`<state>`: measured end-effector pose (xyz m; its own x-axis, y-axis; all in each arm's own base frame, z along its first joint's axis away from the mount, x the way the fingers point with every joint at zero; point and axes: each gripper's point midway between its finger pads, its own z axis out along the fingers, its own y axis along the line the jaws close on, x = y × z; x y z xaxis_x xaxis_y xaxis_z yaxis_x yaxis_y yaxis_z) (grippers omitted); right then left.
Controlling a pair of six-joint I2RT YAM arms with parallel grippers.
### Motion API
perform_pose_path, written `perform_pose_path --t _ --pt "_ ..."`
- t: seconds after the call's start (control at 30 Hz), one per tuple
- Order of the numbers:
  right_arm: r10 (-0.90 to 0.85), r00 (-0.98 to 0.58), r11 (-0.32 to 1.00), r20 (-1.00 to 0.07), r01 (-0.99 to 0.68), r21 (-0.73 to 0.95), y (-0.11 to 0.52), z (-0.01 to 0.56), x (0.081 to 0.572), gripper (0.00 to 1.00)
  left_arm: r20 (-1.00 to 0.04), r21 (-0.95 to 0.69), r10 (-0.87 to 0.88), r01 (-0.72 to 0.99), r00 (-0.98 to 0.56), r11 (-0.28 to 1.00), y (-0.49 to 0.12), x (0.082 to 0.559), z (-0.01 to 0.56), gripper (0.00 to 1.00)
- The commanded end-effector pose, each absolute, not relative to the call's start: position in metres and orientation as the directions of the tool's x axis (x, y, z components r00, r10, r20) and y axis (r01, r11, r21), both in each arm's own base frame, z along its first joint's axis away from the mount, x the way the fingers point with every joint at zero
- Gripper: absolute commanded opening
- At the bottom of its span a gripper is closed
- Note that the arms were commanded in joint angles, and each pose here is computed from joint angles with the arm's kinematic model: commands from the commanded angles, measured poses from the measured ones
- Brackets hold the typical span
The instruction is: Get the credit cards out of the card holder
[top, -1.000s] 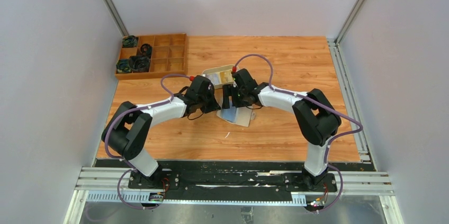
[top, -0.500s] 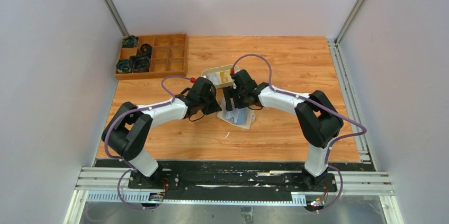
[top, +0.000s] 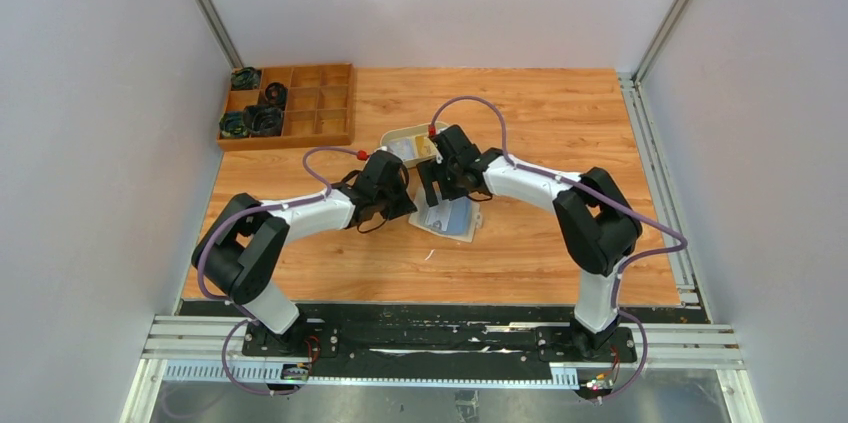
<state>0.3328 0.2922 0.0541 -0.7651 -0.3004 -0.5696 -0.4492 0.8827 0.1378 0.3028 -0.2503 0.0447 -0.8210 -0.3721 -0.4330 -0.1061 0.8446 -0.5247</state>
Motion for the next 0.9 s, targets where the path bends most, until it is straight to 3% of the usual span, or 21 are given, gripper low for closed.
perform_pose_path --t 0.0,0.27,0.43,0.6,0.87 --pt "-0.374 -0.771 0.882 -0.516 -0.468 0.061 0.284 0.04 0.335 0.87 -0.454 -0.488 -0.385 -0.137 -0.803 0.862 -0.241 0.301 0.037 0.0" --pt "-0.331 -0.738 0.853 -0.588 -0.501 0.147 0.308 0.066 0.343 0.88 -0.439 -0.48 -0.401 -0.167 -0.804 0.861 -0.236 0.295 0.025 0.0" --pt "-0.183 -0.715 0.842 -0.675 -0.468 0.268 0.302 0.096 0.343 0.93 -0.439 -0.457 -0.404 -0.188 -0.802 0.869 -0.23 0.293 0.014 0.0" --pt "-0.003 -0.774 0.755 -0.633 -0.417 0.506 0.296 0.089 0.327 0.92 -0.435 -0.426 -0.402 -0.209 -0.806 0.88 -0.223 0.287 0.002 0.0" --pt "0.081 -0.826 0.584 -0.558 -0.414 0.698 0.316 0.089 0.299 0.83 -0.438 -0.39 -0.398 -0.228 -0.806 0.892 -0.215 0.283 -0.009 0.0"
